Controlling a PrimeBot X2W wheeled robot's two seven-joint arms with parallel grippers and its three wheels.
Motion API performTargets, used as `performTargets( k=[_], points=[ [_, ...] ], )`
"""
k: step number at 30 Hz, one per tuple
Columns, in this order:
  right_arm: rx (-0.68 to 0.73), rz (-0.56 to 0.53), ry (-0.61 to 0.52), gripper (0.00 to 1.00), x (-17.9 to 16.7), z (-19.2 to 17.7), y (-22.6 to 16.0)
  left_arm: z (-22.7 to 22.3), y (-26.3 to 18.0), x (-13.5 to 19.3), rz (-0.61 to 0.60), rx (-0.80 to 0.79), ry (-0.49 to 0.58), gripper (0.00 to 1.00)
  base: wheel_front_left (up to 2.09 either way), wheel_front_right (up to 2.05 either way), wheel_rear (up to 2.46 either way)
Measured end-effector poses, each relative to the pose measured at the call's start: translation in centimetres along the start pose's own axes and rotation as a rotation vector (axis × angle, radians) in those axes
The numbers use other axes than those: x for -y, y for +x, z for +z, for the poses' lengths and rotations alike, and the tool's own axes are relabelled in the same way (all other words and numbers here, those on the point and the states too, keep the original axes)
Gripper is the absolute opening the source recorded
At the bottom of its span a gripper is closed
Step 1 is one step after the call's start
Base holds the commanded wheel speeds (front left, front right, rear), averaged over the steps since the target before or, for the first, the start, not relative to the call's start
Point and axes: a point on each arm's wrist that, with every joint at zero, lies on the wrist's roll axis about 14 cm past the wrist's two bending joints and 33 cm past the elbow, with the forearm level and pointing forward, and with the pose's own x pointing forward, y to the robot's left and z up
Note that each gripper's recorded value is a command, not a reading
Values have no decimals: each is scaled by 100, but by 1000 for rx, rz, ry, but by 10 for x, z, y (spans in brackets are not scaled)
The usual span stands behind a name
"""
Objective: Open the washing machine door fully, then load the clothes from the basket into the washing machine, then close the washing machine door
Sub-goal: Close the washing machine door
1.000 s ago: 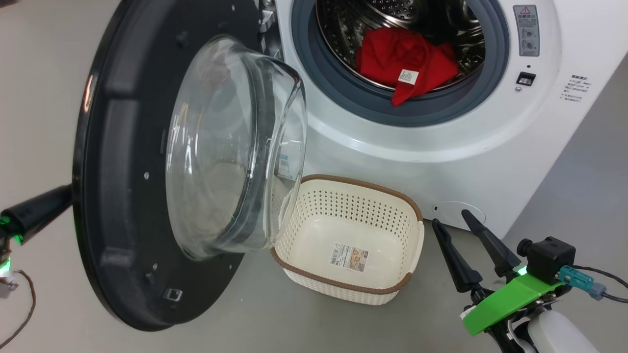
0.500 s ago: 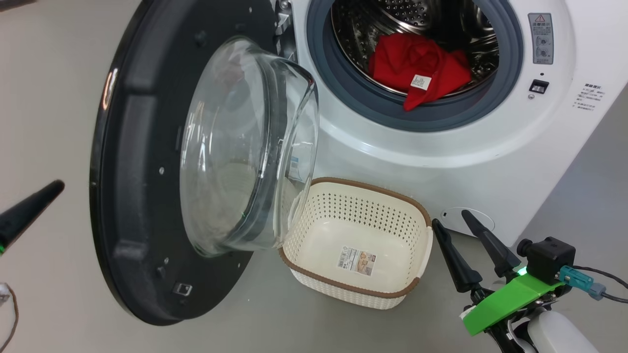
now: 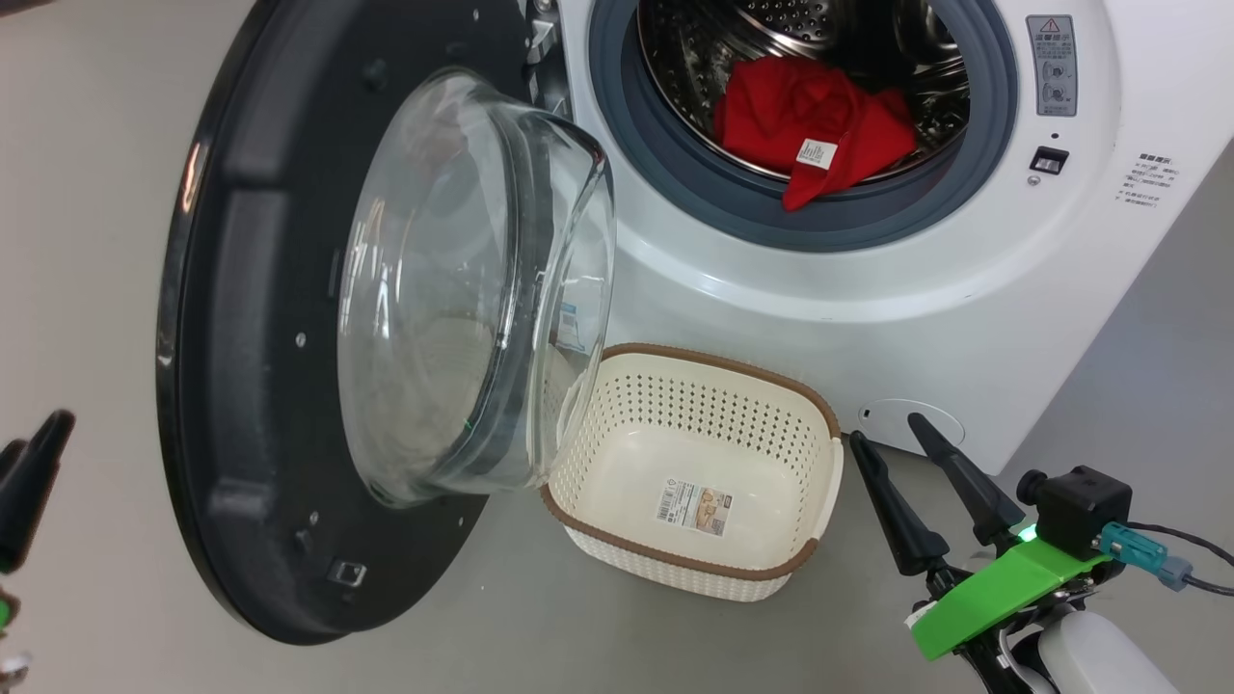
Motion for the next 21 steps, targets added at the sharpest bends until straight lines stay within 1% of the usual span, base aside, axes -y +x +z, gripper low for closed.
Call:
performTargets(
  k=[3,5,8,12,13,16,21],
  points=[
    [0,-1,1,100,0,0,0,-2,-7,-10,44,54,36,100,0,0,0],
    [1,-1,0,100,0,0,0,-11,-14,-19,86,81,92,100,0,0,0],
    [3,-2,-2,100,0,1,0,-18,-19,-20,99,123,135,100,0,0,0],
    [5,-5,-3,100,1,2,-1,-17,-30,-34,168,218,258,100,0,0,0],
    [6,-6,-3,100,1,3,-1,-18,-32,-36,182,246,271,100,0,0,0],
    [7,-6,-4,100,1,3,-2,-25,-36,-37,210,294,320,100,0,0,0],
    [8,-3,-5,100,0,4,-1,-31,-41,-35,216,357,389,100,0,0,0]
  ],
)
